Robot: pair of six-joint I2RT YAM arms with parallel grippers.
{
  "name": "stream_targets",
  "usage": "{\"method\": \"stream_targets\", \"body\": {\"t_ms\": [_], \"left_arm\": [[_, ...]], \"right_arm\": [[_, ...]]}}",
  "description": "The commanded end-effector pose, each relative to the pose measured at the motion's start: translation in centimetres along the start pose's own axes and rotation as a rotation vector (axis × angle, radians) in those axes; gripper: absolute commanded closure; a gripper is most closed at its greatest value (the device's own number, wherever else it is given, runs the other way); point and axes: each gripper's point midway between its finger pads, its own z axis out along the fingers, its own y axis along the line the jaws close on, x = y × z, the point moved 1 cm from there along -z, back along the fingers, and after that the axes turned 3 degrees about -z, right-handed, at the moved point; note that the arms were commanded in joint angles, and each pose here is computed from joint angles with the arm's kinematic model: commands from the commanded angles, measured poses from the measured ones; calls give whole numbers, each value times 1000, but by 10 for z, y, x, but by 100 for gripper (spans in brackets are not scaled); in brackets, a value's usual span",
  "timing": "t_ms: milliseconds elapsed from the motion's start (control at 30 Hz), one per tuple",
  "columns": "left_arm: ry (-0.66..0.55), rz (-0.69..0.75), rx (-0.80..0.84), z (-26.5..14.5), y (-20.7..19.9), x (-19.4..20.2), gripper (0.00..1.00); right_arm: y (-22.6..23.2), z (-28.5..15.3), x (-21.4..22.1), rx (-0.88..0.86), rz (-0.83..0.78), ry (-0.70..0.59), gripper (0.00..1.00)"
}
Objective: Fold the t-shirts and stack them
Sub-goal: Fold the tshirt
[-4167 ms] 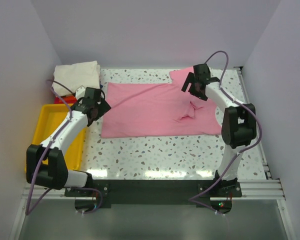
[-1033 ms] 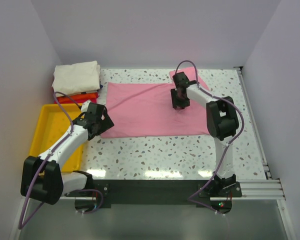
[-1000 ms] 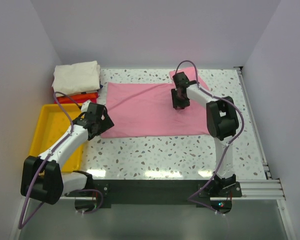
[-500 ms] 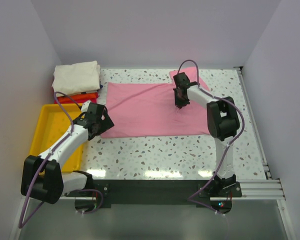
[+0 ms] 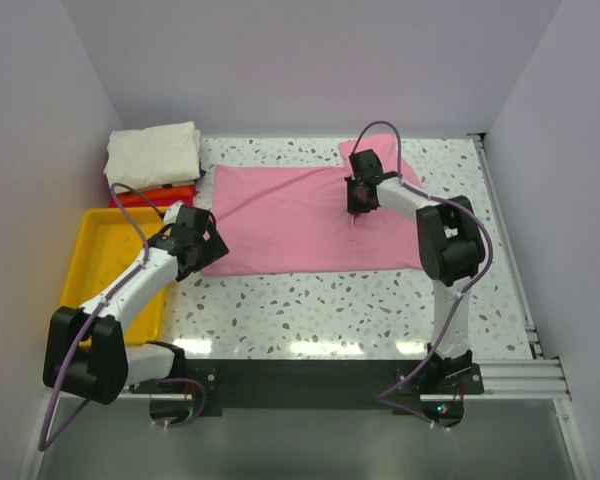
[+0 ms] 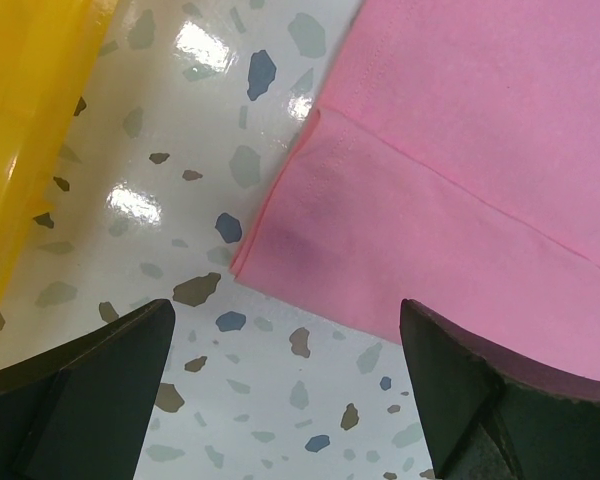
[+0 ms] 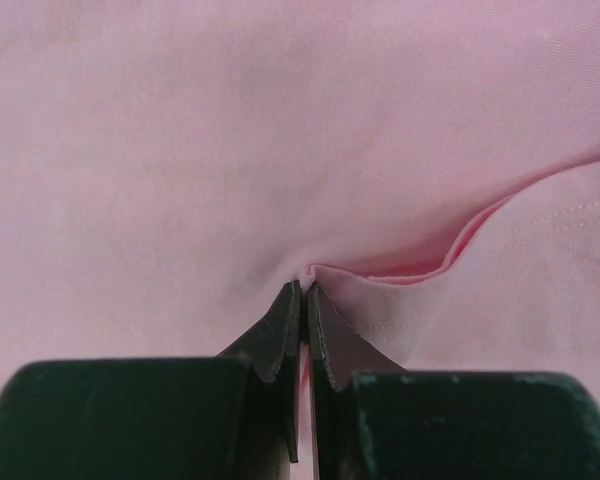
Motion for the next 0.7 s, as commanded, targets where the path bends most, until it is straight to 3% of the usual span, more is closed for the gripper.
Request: {"method": "stream_targets", "body": {"t_ms": [0,667], "left_arm": [[-24,9,31,1,-8,-6,0],[-6,13,52,5,-12,-2,0]], "right_arm": [[9,-23,-34,-50,13,-134,100],[29,-23,-33,-152,36,-185,97]]}}
